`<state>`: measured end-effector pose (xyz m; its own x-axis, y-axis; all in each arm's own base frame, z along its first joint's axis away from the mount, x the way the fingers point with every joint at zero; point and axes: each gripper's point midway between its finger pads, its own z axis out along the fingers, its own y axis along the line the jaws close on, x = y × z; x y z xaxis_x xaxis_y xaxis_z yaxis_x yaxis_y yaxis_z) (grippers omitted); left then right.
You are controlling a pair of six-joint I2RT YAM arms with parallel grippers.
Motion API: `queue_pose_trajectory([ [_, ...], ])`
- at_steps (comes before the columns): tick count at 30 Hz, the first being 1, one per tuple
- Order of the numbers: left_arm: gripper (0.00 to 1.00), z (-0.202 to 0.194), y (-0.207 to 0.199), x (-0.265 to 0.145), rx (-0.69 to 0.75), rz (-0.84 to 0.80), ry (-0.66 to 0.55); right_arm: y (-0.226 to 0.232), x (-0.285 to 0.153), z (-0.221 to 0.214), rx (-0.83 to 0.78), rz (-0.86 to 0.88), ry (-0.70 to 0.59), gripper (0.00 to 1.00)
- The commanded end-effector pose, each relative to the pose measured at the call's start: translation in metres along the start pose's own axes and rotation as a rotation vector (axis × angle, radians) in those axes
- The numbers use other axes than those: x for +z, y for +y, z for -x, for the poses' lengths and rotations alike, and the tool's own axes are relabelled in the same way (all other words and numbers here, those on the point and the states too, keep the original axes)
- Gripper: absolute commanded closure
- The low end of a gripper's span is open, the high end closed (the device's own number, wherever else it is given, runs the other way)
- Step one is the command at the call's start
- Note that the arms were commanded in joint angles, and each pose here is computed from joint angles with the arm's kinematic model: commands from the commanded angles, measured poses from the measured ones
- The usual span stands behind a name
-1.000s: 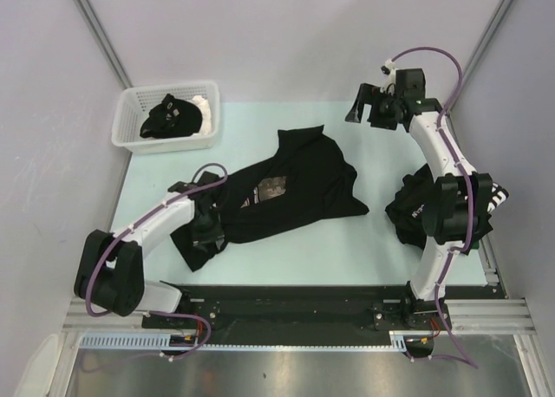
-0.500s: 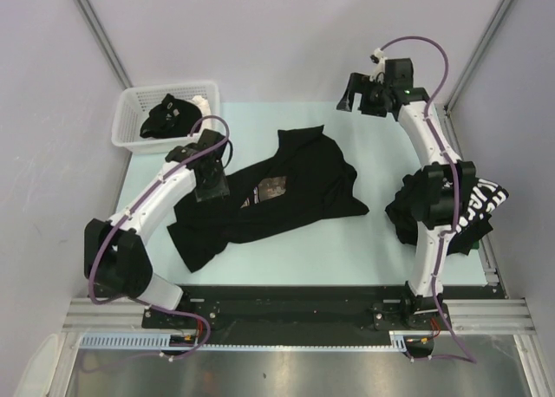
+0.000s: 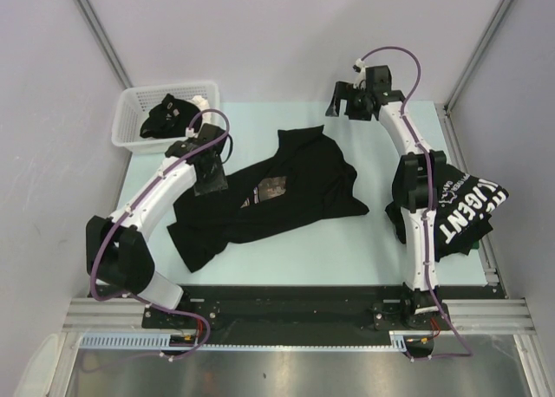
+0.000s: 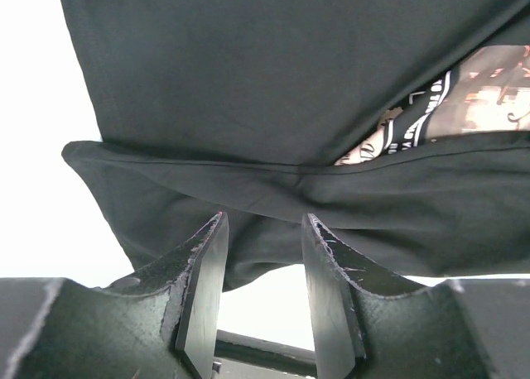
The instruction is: Fold and stack the t-shirts
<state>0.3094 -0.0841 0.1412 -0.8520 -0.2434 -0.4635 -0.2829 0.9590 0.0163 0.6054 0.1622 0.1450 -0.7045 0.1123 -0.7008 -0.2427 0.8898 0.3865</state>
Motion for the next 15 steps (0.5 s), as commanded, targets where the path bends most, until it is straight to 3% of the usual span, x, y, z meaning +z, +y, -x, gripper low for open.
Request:
queue_pose_trajectory([
  [1,0.55,0.017,0.0,-0.009,0.004,-0.015,-0.046,0.023,-0.015,0.028,0.018,0.071,-0.068,0.01],
  [8,0.54,-0.028,-0.011,0.002,-0.004,-0.1,0.075,0.049,-0.084,0.006,0.072,0.072,-0.059,0.0],
  [13,0.59,-0.05,-0.015,-0.004,0.0,-0.18,0.088,0.058,-0.124,-0.057,0.035,0.0,0.11,0.0],
  [15,0.65,-0.053,-0.015,-0.008,0.01,-0.207,0.076,0.068,-0.134,-0.08,0.004,-0.006,0.148,0.0],
])
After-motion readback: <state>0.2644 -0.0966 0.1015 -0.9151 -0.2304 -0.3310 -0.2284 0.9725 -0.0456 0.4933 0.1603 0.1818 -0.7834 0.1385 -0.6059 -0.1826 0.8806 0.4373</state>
